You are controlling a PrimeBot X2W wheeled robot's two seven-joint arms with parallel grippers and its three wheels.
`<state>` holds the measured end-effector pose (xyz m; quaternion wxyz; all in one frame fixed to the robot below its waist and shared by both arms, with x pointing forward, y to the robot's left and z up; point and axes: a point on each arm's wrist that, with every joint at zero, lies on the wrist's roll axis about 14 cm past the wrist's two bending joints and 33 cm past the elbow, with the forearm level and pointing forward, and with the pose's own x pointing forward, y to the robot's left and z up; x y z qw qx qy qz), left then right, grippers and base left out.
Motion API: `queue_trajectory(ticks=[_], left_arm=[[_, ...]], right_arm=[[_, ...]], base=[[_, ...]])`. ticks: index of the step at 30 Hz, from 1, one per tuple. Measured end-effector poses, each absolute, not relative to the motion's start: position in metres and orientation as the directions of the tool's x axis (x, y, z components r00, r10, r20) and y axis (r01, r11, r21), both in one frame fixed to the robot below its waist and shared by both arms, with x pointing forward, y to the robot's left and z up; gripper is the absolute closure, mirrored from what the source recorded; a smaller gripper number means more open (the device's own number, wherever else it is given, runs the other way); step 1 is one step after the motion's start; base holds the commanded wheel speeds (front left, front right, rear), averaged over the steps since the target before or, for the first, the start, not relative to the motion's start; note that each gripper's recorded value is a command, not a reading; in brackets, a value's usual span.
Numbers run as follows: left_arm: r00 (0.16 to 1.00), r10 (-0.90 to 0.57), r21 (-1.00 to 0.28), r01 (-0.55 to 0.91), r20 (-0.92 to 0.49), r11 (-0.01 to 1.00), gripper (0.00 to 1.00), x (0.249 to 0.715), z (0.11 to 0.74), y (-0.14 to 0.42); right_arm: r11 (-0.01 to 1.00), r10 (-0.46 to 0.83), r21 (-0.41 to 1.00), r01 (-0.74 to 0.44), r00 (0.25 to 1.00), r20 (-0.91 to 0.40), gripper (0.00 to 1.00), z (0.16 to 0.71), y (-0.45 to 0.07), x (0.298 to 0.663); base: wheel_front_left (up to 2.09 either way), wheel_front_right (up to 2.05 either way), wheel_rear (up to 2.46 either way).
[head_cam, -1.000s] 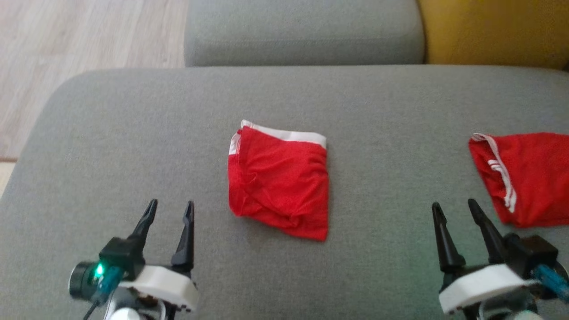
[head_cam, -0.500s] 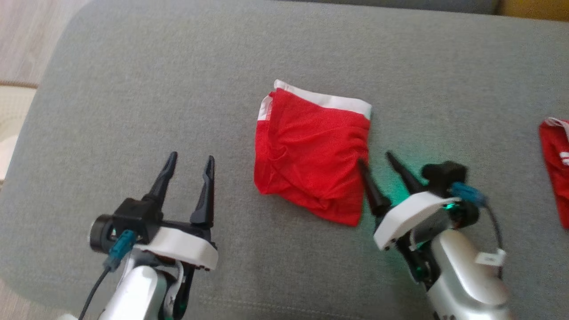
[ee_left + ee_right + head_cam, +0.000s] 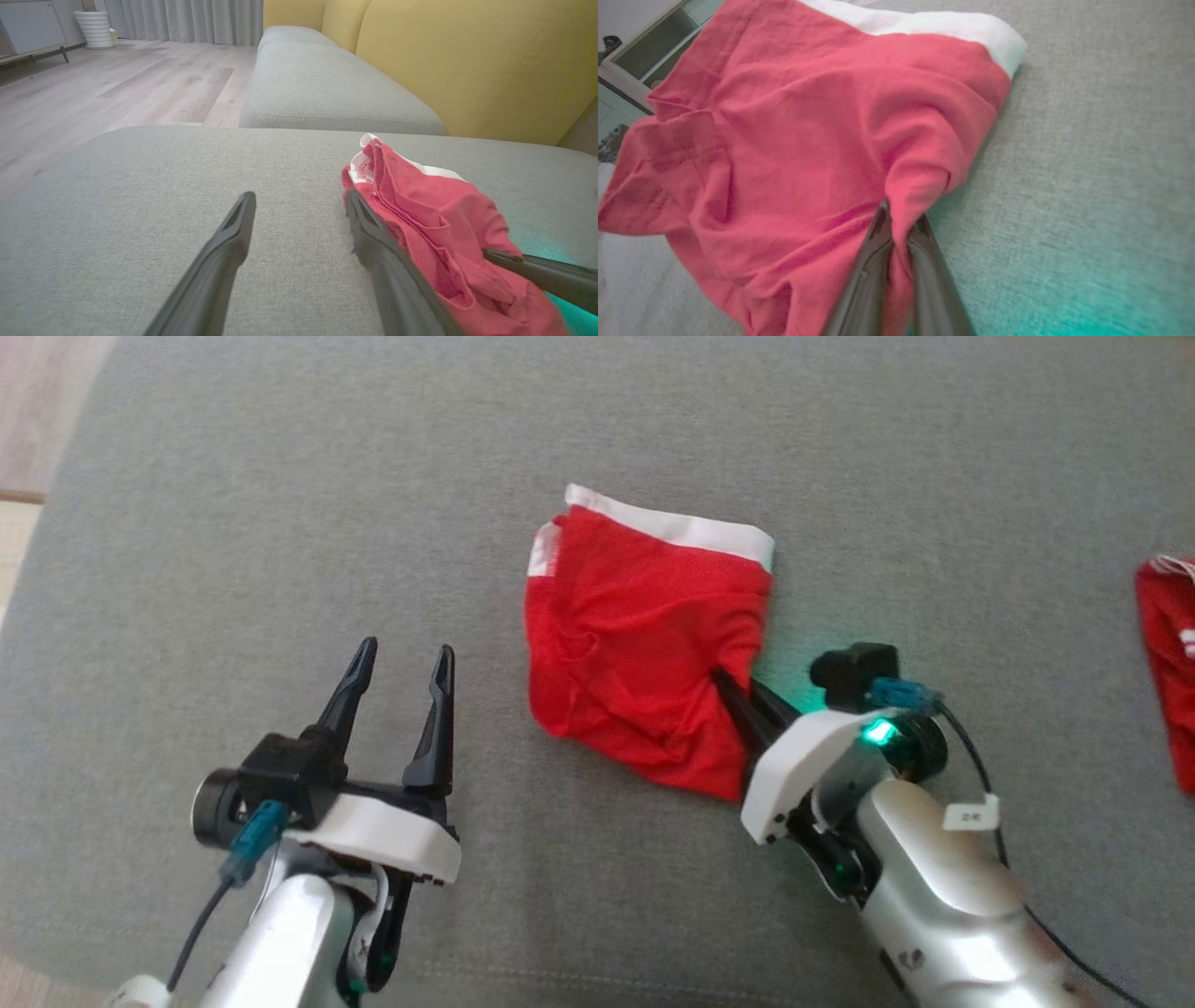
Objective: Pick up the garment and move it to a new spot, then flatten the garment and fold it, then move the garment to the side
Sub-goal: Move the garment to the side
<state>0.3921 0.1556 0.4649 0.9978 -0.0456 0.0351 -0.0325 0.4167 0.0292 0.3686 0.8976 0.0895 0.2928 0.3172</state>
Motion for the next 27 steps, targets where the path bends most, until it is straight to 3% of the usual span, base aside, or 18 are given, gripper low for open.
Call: queue_trajectory(ticks=[9,18,27], left_arm=[[0.985,-0.161,-0.123,0.154,-0.053,0.980,0.00,0.411,0.464,0.124],[0.947,-0.321,-0.137,0.317,-0.012,0.938,0.00,0.427,0.470,0.069],[0.905,-0.425,-0.162,0.419,-0.005,0.894,0.00,0.435,0.465,0.030]], right_arm=[[0.815,0.568,0.229,-0.532,0.659,-0.493,1.00,0.372,-0.003,0.415],[0.907,0.345,0.016,-0.421,0.720,-0.601,1.00,0.376,-0.129,0.390],[0.902,0.082,-0.303,-0.306,0.812,-0.577,1.00,0.440,-0.251,0.399]], base=[[0.00,0.00,0.00],[0.00,0.00,0.00],[0.00,0.00,0.00]])
